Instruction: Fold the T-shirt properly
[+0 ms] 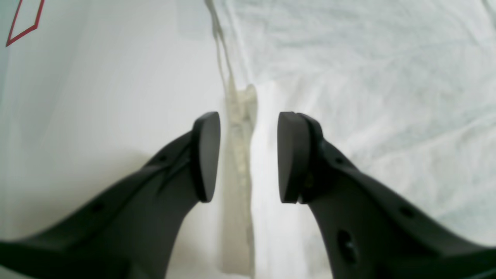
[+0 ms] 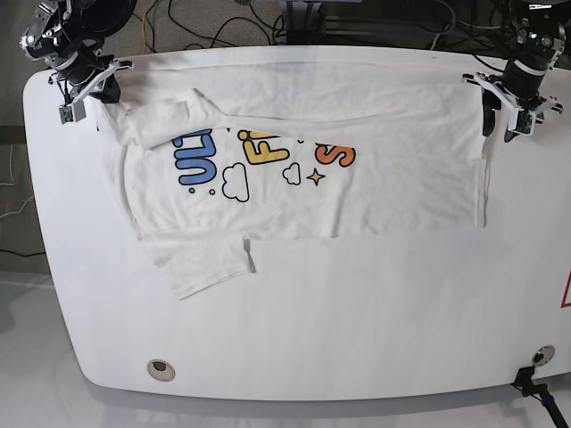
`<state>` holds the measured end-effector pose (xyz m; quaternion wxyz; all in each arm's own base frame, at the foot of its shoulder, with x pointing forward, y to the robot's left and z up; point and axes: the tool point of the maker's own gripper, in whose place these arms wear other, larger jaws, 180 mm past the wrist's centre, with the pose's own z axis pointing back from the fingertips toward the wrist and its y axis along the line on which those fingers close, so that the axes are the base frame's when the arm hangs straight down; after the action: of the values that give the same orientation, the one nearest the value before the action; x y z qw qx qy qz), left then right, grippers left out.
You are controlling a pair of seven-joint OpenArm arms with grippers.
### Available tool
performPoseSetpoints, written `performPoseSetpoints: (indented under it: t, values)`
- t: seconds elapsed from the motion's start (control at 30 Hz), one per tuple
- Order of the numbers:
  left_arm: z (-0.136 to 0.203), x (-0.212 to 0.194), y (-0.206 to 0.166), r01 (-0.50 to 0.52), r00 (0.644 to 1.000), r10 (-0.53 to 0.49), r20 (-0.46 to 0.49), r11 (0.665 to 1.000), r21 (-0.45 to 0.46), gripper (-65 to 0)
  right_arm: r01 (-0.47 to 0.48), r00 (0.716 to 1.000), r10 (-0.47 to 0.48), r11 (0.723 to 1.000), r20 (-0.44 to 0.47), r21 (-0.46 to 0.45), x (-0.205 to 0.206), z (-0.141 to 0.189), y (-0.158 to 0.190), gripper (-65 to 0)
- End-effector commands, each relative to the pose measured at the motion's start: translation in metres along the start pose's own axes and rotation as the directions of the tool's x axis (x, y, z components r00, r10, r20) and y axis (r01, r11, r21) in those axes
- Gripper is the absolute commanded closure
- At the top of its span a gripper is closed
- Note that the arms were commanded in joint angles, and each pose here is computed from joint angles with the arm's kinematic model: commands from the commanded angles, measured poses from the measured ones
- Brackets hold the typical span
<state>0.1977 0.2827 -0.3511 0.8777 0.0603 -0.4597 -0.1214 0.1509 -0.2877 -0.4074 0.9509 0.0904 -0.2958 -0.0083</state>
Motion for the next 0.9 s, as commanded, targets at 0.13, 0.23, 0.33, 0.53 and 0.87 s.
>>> performPoseSetpoints:
  t: [0.13,0.23,0.33,0.53,0.87]
  values:
    - [-0.002,0.0,0.0,-0.006,1.0,0.006,0.014,1.0,-0.005,-22.8,0.043,0.999,-0.043,0.999,0.023,-0.002,0.007,-0.009,-0.015,0.0]
    - [-0.002,-0.001,0.0,-0.007,1.0,0.007,0.011,1.0,-0.006,-22.8,0.026,0.999,-0.026,1.0,0.032,-0.006,0.013,-0.006,-0.017,0.0]
    - [-0.002,-0.002,0.0,-0.008,1.0,0.008,0.008,1.0,-0.005,-22.7,0.02,0.999,-0.02,1.0,0.038,-0.006,0.016,-0.005,-0.016,0.0]
    - [-0.003,-0.002,-0.002,-0.008,1.0,0.008,0.009,1.0,-0.013,-22.7,0.043,0.999,-0.043,0.999,0.032,0.001,0.014,-0.012,-0.018,0.0]
    - [-0.006,0.005,0.0,-0.008,1.0,0.008,0.028,1.0,-0.007,-22.7,-0.05,0.996,0.051,0.999,0.078,-0.022,0.045,0.0,-0.01,0.0]
